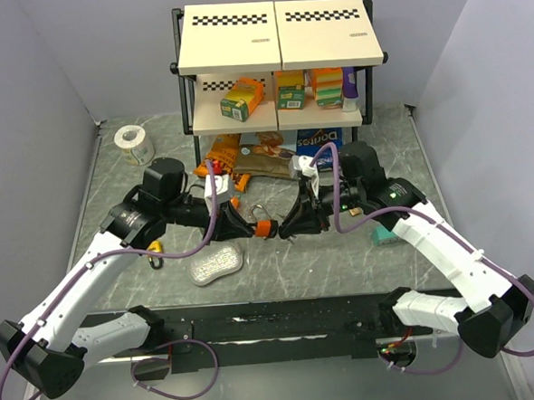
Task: Lock with the key
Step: Lock the lock, then place the key at the center of the board.
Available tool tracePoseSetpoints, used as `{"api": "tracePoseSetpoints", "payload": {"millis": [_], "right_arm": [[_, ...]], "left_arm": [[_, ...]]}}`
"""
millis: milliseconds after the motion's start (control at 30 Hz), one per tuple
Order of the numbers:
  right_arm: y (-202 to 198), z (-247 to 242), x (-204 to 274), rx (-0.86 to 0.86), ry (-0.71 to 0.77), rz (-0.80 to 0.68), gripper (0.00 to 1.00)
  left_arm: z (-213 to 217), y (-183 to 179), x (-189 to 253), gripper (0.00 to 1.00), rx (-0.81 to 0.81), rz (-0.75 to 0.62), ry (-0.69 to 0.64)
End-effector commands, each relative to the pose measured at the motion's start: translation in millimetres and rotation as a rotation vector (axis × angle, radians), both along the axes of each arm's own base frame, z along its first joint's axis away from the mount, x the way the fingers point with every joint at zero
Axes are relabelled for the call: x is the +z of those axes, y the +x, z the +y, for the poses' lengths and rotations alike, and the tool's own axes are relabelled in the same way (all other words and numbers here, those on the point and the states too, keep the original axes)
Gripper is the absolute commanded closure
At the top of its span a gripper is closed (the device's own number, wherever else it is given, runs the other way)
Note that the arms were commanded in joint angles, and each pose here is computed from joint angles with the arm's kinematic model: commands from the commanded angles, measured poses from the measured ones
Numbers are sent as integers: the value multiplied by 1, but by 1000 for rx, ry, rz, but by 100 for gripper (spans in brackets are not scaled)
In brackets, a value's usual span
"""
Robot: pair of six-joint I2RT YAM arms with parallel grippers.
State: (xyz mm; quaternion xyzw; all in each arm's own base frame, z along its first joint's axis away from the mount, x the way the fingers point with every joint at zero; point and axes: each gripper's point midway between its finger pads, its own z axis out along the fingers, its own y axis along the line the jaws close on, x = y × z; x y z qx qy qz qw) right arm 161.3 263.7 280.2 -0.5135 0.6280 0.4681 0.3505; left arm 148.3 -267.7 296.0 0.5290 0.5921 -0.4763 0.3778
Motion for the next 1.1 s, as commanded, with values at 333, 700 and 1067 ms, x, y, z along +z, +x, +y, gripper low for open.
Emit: {"api": "tracePoseSetpoints", "payload": {"millis": [333,700,1067], "right_arm": [[-8,-46,-29,-17,-103,-74,100],[22,-131,-140,-263,-419,204,100],[36,-174,-225,-285,-659,311,100]], "left_arm": [[6,22,11,99,21,-69,-49],[6,38,-6,99,27,-45,-14],[-9,26,-54,99,-45,26,87]]}}
